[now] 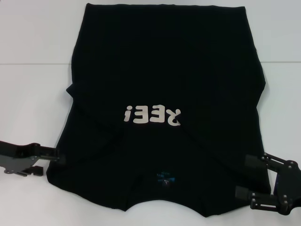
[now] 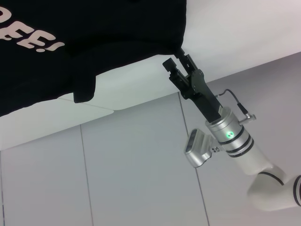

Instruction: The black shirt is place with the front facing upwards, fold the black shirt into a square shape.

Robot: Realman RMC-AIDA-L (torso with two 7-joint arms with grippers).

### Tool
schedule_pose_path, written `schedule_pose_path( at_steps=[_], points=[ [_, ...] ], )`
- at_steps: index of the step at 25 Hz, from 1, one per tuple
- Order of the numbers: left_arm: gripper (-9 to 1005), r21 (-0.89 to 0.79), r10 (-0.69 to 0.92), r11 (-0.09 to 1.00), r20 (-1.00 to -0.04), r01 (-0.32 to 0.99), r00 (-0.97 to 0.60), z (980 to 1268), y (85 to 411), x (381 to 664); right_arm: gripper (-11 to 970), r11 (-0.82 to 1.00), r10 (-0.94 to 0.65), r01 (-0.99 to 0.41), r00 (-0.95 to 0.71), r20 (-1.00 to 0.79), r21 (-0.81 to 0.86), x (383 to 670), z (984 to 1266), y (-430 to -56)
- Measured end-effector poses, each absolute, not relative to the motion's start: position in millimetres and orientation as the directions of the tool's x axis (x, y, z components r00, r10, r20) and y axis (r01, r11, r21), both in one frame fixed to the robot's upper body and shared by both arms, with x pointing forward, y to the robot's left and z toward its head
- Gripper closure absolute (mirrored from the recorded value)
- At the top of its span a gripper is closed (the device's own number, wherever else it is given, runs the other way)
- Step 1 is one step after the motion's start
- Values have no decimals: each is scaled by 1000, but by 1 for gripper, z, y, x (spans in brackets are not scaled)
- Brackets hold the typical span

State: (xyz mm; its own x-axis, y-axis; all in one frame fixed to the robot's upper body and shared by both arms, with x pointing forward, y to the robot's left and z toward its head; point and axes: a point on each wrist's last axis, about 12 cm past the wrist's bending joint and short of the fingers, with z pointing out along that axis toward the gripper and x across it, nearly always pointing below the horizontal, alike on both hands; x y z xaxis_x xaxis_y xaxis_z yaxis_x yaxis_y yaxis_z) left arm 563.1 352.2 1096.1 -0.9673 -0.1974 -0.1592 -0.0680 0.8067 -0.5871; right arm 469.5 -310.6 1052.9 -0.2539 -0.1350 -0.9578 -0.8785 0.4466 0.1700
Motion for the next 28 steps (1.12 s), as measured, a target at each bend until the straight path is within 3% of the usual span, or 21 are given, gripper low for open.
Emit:
schedule_pose_path(
  at_steps=[18, 28],
  points=[
    [172, -521, -111, 853, -163, -10, -980, 1097, 335, 570, 29, 443, -134, -880, -255, -958, 172, 473, 1055, -309],
    [301, -458, -43, 888, -165, 37, -985, 1099, 324, 574, 29, 445, -143, -881, -247, -958, 161, 476, 1058, -311]
  ],
)
